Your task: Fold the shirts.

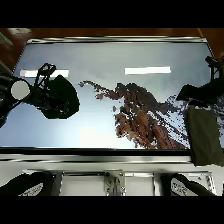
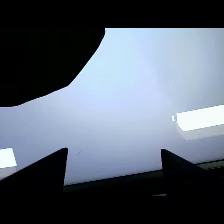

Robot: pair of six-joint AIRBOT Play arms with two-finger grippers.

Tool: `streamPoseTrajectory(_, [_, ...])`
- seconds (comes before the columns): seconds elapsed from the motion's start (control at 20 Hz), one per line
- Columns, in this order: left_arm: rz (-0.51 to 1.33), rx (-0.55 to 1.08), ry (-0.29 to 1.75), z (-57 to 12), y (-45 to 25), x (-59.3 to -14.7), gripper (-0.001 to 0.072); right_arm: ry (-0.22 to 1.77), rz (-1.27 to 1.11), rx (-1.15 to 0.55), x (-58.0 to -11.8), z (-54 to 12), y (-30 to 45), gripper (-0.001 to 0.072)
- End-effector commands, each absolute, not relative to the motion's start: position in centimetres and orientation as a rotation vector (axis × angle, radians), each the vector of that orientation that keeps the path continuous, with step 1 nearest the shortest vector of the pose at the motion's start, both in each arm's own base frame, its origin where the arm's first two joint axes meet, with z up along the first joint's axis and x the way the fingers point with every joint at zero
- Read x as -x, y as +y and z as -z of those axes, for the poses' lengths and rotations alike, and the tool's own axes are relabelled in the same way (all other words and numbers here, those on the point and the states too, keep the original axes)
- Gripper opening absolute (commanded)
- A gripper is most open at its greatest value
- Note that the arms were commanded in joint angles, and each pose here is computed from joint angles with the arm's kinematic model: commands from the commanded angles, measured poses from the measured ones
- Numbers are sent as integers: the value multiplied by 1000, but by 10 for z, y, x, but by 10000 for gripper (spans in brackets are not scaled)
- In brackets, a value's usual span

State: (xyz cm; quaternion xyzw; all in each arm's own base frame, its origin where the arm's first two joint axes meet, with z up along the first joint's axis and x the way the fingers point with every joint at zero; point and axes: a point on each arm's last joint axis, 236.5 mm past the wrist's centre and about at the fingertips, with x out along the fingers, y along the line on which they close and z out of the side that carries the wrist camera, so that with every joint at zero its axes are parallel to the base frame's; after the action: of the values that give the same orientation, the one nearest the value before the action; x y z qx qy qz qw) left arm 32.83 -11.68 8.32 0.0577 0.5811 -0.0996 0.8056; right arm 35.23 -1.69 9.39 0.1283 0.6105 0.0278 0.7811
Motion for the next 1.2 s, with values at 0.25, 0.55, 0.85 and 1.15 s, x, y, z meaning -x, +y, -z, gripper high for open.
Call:
streamPoseTrajectory(0.25, [213, -123, 1244, -83, -117, -328, 711, 1318, -60, -277, -353, -94, -17, 689])
streamPoseTrajectory(0.55, [213, -123, 1244, -83, -117, -328, 711, 1318, -61, -276, -352, -94, -17, 689])
streamPoseTrajectory(0.85, [222, -112, 1189, -88, -121, -340, 711, 1252, -49, -275, -367, -98, -20, 689])
streamPoseTrajectory(1.15, [243, -63, 1018, -105, -136, -377, 708, 1207, -86, -233, -377, -102, -19, 689])
